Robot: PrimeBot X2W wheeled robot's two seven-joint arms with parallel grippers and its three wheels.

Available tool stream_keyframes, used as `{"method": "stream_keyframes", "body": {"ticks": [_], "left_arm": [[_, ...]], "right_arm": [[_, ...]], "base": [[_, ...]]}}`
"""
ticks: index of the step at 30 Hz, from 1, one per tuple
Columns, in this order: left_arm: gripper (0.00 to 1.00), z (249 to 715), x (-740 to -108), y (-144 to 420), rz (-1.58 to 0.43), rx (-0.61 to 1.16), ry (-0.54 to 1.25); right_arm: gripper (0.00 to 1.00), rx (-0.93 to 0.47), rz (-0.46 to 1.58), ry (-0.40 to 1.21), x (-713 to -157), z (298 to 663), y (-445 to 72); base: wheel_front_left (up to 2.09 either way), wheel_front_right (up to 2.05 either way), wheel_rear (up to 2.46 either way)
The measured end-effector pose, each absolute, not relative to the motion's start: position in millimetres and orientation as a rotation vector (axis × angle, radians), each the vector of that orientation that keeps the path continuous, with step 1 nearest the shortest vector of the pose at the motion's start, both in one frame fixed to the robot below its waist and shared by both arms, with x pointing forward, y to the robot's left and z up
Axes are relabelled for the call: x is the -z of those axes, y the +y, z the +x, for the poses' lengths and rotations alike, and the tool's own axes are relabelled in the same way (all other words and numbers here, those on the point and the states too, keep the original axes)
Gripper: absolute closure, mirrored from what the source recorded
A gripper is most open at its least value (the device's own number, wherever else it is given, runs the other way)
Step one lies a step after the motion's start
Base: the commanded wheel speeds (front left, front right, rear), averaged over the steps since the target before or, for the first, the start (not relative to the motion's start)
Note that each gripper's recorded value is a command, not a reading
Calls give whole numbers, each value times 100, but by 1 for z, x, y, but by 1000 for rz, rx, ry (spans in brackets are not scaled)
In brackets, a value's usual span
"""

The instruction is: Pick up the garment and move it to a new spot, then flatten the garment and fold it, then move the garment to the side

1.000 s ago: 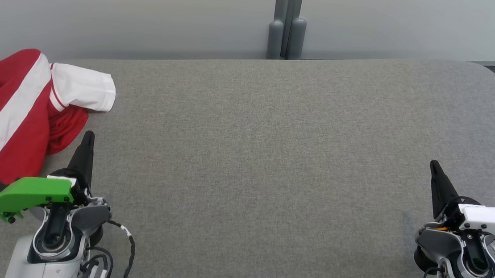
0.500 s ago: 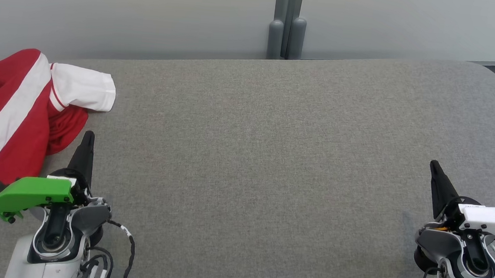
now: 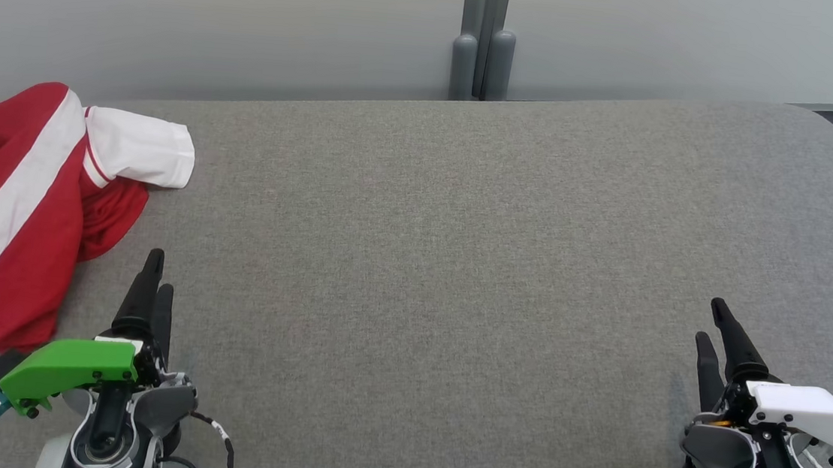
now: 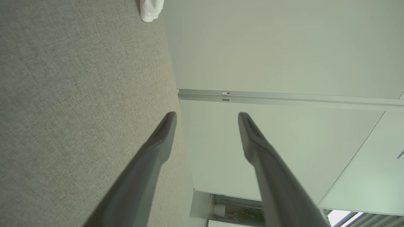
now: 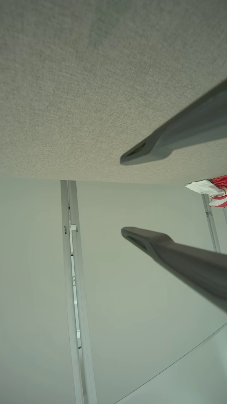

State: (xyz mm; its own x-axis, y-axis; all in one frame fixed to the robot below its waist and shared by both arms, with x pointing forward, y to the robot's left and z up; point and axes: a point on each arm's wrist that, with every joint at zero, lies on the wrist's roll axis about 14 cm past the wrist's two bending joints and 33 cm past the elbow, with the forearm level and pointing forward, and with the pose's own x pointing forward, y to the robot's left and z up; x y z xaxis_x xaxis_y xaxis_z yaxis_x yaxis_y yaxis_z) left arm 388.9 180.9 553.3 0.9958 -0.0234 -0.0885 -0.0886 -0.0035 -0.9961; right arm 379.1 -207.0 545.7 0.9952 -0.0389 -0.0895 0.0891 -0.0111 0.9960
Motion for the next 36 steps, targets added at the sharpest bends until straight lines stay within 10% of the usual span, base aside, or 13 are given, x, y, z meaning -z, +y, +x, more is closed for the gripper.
{"method": "stream_keyframes", "body": {"ticks": [36], "left_arm": [[0, 379, -596, 175, -997, -1, -43]], "right_arm": [[0, -9, 1017, -87, -595, 377, -192]], "base": [[0, 0, 0]]}}
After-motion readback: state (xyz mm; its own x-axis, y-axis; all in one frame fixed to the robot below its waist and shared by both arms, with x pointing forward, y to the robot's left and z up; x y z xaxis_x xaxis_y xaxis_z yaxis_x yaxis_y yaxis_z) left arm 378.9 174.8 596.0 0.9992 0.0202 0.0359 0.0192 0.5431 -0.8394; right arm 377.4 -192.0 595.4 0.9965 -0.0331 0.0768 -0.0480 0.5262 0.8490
